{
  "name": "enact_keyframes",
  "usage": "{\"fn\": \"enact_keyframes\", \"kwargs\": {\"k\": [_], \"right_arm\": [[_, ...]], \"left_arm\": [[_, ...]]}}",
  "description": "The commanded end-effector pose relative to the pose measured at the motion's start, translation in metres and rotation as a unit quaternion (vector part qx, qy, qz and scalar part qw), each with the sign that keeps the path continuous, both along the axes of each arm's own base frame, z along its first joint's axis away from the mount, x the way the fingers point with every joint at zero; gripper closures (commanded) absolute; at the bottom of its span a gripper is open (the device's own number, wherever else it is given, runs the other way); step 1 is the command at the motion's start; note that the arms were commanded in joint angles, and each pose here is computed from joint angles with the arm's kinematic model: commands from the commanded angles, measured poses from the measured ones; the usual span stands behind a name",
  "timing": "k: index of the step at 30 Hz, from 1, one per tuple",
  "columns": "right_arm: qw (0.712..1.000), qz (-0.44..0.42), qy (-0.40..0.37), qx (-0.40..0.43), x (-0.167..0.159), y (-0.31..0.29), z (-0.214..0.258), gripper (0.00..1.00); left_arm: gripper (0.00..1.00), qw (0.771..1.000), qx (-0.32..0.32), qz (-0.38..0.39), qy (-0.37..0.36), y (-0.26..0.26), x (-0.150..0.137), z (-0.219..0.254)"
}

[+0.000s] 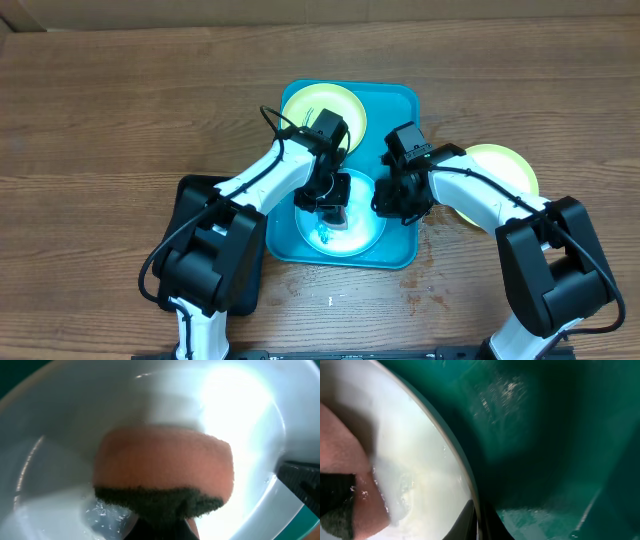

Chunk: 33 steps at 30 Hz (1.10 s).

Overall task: Clean dirty plates on tray and stack at the side
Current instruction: 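Scrub the white plate with the sponge in the left gripper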

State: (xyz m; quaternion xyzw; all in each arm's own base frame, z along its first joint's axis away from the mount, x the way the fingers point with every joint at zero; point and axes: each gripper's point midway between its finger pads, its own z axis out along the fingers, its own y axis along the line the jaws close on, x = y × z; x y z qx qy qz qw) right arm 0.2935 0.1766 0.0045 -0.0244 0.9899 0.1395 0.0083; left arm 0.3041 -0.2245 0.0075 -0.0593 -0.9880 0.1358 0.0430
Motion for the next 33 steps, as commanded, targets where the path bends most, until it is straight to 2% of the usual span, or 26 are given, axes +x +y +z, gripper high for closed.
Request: {"fn": "enact_keyframes", "kwargs": {"k": [1, 5, 8, 12, 17, 21, 24, 28, 33], "right_arm": [[0.999, 0.002, 0.017, -0.029, -0.011, -0.012, -0.015, 0.96], [0.999, 0.002, 0.019, -0.03, -0.012, -0.012, -0.015, 0.96], [0.999, 0.002, 0.019, -0.03, -0.012, -0.012, -0.015, 0.96], [0.999, 0.002, 0.02, -0.03, -0.013, -0.012, -0.015, 0.96], [0.999, 0.002, 0.02, -0.03, -0.013, -0.012, -0.015, 0.96], [0.999, 0.002, 0.02, -0.031, -0.013, -0.012, -0.015, 0.96], [0.999, 0.002, 0.021, -0.031, -0.013, -0.012, -0.015, 0.96], [0.999, 0.002, 0.023, -0.032, -0.014, -0.013, -0.015, 0.96], [0.999, 0.002, 0.023, -0.032, -0.014, -0.013, -0.015, 0.96]], "left_arm": [[0.96, 0.994, 0.094, 0.035, 0.029, 0.047, -0.001, -0.03], [0.96, 0.989, 0.124, 0.064, 0.042, 0.077, 0.007, -0.023], [0.96, 0.989, 0.119, 0.081, 0.038, 0.084, 0.019, -0.015], [0.96, 0.994, 0.051, 0.083, 0.044, 0.061, 0.024, -0.012], [0.96, 0.995, -0.083, 0.015, 0.049, -0.011, 0.013, -0.001], [0.96, 0.992, -0.104, -0.052, 0.038, -0.053, -0.009, 0.001], [0.96, 0.993, -0.074, -0.079, 0.04, -0.062, -0.027, -0.003], [0.96, 0.997, 0.002, -0.032, 0.07, -0.039, -0.039, -0.01], [0.96, 0.987, 0.147, 0.02, 0.06, 0.024, -0.032, -0.015]]}}
